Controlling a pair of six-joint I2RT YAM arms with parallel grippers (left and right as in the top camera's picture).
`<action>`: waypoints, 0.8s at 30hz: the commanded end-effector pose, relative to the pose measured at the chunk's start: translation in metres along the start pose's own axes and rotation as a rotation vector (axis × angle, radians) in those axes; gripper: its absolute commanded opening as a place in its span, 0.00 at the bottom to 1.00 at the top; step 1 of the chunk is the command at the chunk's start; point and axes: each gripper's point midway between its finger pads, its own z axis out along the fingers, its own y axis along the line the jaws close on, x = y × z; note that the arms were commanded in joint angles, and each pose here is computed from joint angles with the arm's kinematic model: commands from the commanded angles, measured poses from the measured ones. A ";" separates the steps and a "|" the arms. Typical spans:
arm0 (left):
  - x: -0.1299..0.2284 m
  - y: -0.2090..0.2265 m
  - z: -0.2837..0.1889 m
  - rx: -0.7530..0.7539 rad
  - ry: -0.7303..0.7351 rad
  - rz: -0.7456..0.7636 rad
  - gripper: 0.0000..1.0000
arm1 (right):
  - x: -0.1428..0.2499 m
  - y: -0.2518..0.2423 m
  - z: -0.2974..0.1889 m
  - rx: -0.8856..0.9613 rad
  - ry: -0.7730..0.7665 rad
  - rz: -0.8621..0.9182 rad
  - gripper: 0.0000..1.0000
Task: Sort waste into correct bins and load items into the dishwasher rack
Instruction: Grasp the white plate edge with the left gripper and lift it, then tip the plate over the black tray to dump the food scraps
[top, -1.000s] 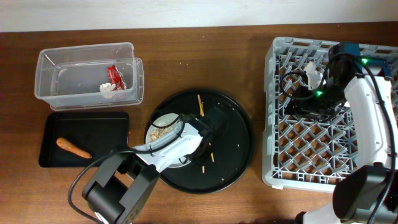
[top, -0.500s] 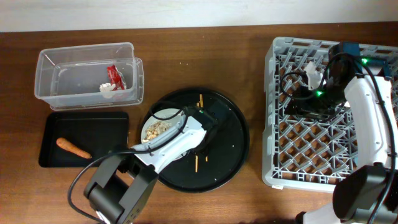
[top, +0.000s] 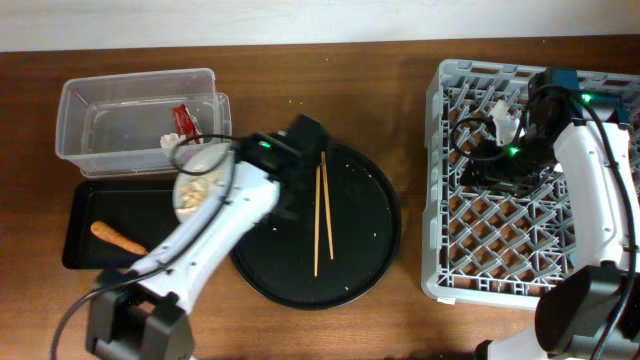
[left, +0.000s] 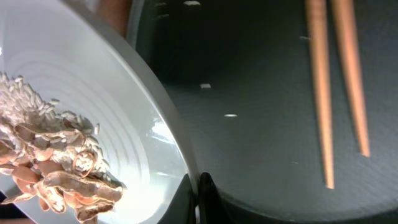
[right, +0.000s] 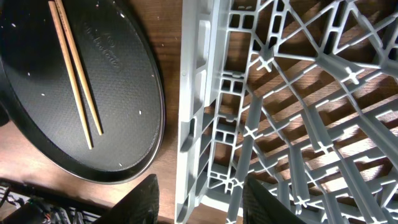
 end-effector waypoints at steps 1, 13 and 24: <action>0.000 0.052 -0.012 0.022 -0.011 -0.164 0.00 | -0.001 0.002 -0.010 0.016 -0.028 -0.023 0.43; 0.005 0.128 -0.015 0.681 -0.147 -0.336 0.00 | 0.002 -0.001 -0.010 0.034 -0.015 -0.019 0.43; 0.021 0.177 -0.044 0.953 -0.316 -0.591 0.00 | 0.003 -0.002 -0.010 0.036 -0.010 -0.017 0.43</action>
